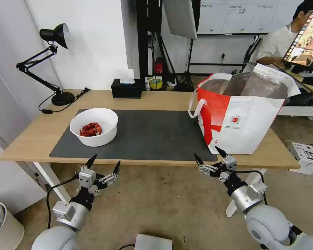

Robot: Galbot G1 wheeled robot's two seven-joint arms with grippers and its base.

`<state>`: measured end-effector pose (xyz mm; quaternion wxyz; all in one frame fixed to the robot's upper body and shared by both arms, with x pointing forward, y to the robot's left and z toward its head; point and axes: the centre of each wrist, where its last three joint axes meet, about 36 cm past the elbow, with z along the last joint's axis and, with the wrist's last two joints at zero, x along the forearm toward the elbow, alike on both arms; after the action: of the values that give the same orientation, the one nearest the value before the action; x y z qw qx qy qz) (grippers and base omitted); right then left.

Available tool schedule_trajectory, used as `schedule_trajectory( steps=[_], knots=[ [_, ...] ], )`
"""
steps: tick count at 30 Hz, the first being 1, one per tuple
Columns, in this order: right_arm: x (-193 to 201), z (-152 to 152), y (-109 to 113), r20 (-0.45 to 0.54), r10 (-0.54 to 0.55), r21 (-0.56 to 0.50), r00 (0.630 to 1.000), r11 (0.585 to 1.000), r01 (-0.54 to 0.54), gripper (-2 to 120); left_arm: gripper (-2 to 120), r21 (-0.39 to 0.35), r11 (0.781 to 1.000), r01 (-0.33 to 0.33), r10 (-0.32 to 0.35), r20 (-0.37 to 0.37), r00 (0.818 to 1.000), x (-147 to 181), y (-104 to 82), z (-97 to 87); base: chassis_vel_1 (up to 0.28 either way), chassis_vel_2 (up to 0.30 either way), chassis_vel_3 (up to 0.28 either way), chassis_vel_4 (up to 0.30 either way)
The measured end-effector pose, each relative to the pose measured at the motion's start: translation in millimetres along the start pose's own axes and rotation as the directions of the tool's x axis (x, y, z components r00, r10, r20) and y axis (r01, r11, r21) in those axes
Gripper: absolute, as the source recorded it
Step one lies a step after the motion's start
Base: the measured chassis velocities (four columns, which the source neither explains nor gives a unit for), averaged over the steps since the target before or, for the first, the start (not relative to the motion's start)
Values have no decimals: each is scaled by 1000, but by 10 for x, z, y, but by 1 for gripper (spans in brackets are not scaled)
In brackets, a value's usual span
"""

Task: Pick up the trash from the table and place it into the takeout bag.

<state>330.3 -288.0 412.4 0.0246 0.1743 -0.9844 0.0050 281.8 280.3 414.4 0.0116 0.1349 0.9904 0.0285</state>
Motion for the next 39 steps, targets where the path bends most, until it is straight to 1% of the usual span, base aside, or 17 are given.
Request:
schedule_trajectory(
  steps=[15, 19, 20, 22, 23, 25, 26, 28, 29, 30, 31, 33, 34, 36, 37, 38, 39],
  knots=[
    [7, 50, 14, -22, 3, -13, 1000, 1000, -3, 100, 100, 0, 1000, 10, -10, -1, 1000, -47, 84, 14, 0, 0, 0, 0],
    [5, 47, 14, -23, 3, -13, 1000, 1000, -3, 100, 100, -24, 999, 22, -22, 11, 1000, -290, 384, -245, 0, 0, 0, 0],
    [5, 47, 14, -23, 3, -13, 1000, 1000, -3, 100, 100, -24, 999, 22, -22, 11, 1000, -290, 384, -245, 0, 0, 0, 0],
    [4, 46, 14, -23, 3, -13, 1000, 1000, -3, 100, 100, -41, 998, 39, -39, 11, 999, -460, 592, -399, 0, 0, 0, 0],
    [4, 46, 14, -23, 3, -13, 1000, 1000, -3, 100, 100, -41, 998, 39, -39, 11, 999, -460, 592, -399, 0, 0, 0, 0],
    [4, 44, 14, -23, 3, -13, 1000, 1000, -3, 100, 100, -66, 996, 68, -70, -29, 997, -680, 866, -645, 0, 0, 0, 0],
    [4, 44, 14, -23, 3, -13, 1000, 1000, -3, 100, 100, -66, 996, 68, -70, -29, 997, -680, 866, -645, 0, 0, 0, 0],
    [3, 42, 14, -23, 3, -13, 1000, 1000, -3, 100, 100, -62, 992, 110, -115, -90, 989, -938, 1122, -966, 0, 0, 0, 0],
    [3, 42, 14, -23, 3, -13, 1000, 1000, -3, 100, 100, -62, 992, 110, -115, -90, 989, -938, 1122, -966, 0, 0, 0, 0],
    [3, 42, 13, -23, 3, -13, 1000, 1000, -3, 100, 100, -57, 991, 121, -127, -116, 985, -1034, 1209, -1087, 0, 0, 0, 0],
    [3, 42, 13, -23, 3, -13, 1000, 1000, -3, 100, 100, -44, 990, 133, -139, -167, 976, -1165, 1325, -1257, 0, 0, 0, 0],
    [2, 41, 13, -23, 3, -13, 1000, 1000, -3, 100, 100, -37, 989, 141, -145, -204, 968, -1223, 1394, -1338, 0, 0, 0, 0],
    [2, 41, 13, -23, 3, -13, 1000, 1000, -3, 100, 100, -27, 988, 153, -154, -283, 947, -1301, 1522, -1475, 0, 0, 0, 0],
    [2, 39, 12, -23, 3, -13, 1000, 1000, -3, 100, 100, -5, 983, 185, -169, -433, 885, -1434, 1821, -1724, 0, 0, 0, 0],
    [2, 39, 12, -23, 3, -13, 1000, 1000, -3, 100, 100, -5, 983, 185, -169, -433, 885, -1434, 1821, -1724, 0, 0, 0, 0],
    [1, 39, 13, -22, 3, -13, 1000, 1000, -3, 100, 100, 0, 981, 193, -171, -462, 870, -1452, 1895, -1770, 0, 0, 0, 0],
    [1, 38, 13, -22, 3, -13, 1000, 1000, -3, 100, 100, 8, 976, 217, -181, -523, 833, -1474, 2072, -1851, 0, 0, 0, 0]
  ],
)
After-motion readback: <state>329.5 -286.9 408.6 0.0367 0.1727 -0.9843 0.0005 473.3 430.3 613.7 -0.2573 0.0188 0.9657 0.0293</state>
